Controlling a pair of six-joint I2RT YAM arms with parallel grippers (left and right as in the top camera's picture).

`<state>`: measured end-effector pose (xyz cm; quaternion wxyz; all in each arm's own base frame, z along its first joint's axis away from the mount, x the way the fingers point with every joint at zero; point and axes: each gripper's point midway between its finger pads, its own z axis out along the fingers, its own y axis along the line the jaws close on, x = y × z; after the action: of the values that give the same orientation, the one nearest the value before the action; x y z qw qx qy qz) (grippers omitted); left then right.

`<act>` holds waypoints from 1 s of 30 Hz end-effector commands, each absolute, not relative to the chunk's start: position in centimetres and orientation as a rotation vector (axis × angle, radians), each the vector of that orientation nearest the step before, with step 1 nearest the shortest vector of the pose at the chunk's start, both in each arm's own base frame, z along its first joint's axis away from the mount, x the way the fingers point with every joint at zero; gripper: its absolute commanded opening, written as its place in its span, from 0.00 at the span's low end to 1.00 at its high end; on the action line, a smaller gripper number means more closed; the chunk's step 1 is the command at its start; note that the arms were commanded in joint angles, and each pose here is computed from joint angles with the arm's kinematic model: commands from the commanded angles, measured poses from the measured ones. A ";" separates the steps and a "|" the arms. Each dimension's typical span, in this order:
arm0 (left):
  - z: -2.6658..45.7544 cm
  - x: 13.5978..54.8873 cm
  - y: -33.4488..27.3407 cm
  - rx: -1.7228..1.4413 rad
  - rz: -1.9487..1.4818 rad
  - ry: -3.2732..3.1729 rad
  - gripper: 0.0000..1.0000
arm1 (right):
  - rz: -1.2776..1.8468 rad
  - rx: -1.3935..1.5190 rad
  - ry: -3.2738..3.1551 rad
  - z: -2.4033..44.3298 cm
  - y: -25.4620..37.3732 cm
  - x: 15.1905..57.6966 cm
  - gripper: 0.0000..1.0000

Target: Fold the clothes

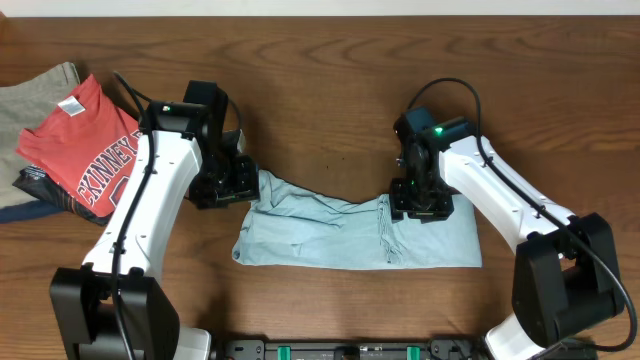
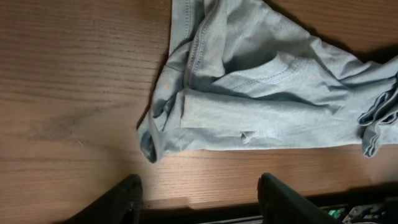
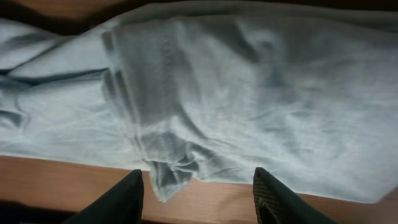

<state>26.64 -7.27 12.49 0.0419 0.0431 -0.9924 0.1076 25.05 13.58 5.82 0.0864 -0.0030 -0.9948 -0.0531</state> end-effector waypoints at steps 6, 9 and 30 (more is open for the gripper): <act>12.3 26.3 -7.1 0.140 0.317 -3.029 0.78 | -0.047 0.018 -3.021 5.7 12.6 25.7 0.55; 11.7 25.9 -7.0 0.135 0.312 -3.013 0.82 | -0.050 0.017 -3.027 5.7 12.7 25.8 0.54; 0.2 24.6 -9.6 0.075 0.587 -3.040 0.91 | -0.062 0.020 -3.046 5.7 12.9 26.3 0.54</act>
<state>25.34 -8.31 0.91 0.0091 0.0293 -0.9884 0.1491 26.46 12.70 5.47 0.0522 0.0002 -0.9983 -0.0243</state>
